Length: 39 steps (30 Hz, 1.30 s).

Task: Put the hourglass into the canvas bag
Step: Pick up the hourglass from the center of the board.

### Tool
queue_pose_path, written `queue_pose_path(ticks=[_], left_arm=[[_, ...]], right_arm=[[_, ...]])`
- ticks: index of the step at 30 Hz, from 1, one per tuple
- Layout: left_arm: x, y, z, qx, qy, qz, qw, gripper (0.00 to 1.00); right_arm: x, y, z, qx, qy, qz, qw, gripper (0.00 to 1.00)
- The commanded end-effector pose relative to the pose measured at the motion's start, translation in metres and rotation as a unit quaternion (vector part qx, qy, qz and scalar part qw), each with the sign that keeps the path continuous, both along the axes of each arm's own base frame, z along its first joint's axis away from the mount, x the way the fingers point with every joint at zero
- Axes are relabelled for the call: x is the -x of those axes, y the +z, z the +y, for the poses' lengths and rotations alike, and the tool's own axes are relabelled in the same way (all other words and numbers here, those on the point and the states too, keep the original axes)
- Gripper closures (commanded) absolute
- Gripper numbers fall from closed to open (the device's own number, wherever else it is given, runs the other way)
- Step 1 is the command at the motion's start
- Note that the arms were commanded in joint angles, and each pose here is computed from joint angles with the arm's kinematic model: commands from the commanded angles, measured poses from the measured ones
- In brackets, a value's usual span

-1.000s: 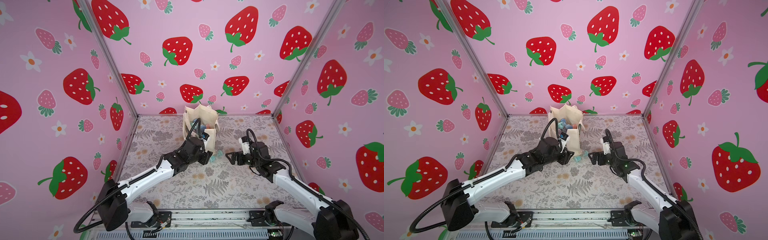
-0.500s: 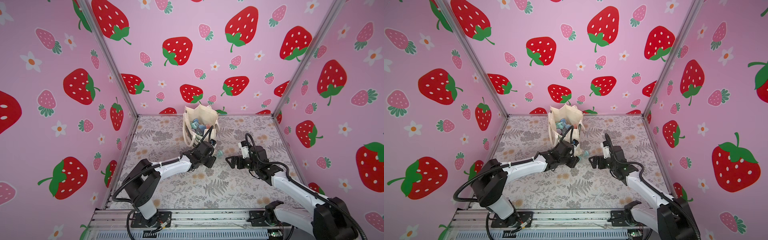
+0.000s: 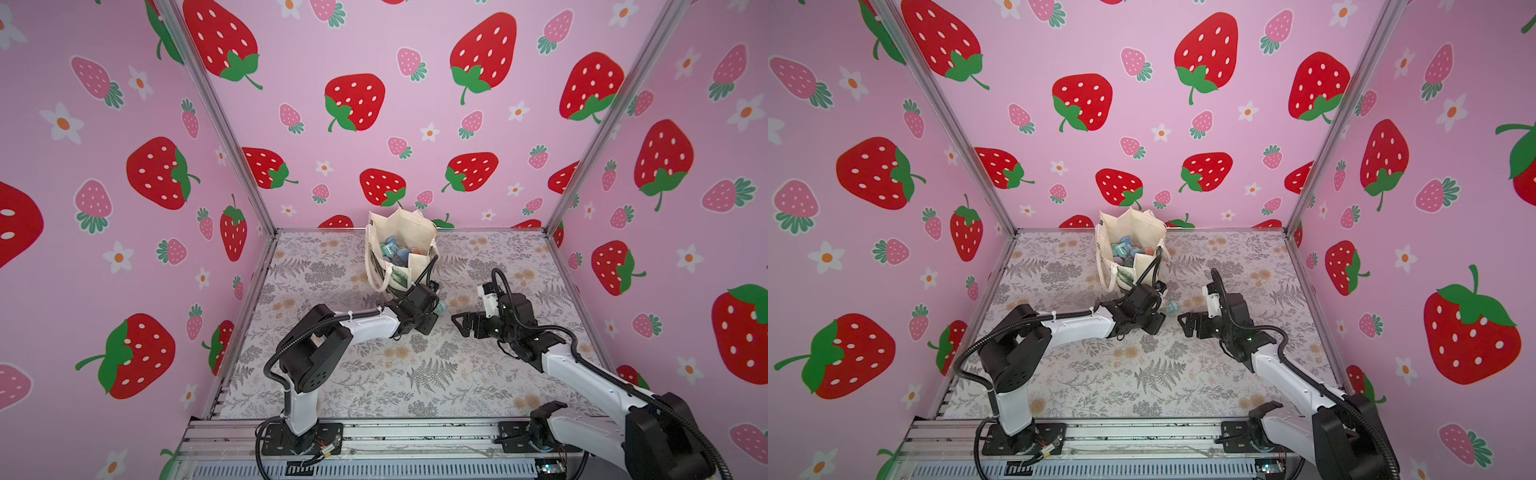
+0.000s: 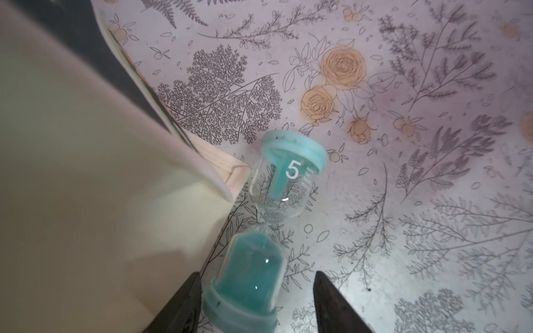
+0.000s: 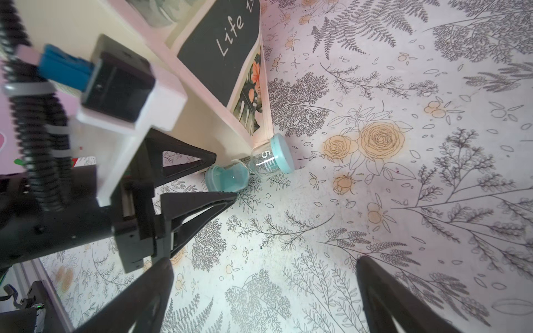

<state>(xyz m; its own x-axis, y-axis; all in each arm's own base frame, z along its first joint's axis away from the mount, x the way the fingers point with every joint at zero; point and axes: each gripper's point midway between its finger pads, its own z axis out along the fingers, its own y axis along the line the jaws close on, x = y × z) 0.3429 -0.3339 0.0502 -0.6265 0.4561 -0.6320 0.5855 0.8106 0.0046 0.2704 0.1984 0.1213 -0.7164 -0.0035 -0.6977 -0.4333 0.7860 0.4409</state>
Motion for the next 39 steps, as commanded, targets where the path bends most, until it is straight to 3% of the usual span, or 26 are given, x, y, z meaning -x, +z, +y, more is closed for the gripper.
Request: queue_pose_path(ticks=[1, 16, 26, 39], left_arm=[[-0.016, 0.005, -0.006, 0.008, 0.012, -0.020, 1.000, 0.38], [-0.002, -0.022, -0.011, -0.005, 0.001, 0.007, 1.000, 0.51], [0.006, -0.010, -0.012, -0.003, -0.008, -0.011, 1.000, 0.60], [0.029, 0.025, -0.015, 0.028, -0.020, -0.034, 0.999, 0.64]], right_arm=[[-0.003, 0.002, -0.001, -0.005, -0.003, -0.004, 1.000, 0.01], [-0.008, 0.000, 0.001, -0.005, -0.001, 0.000, 1.000, 0.01], [-0.010, 0.006, 0.001, -0.009, -0.003, -0.004, 1.000, 0.01], [-0.007, 0.021, -0.002, -0.017, -0.005, -0.017, 1.000, 0.01]])
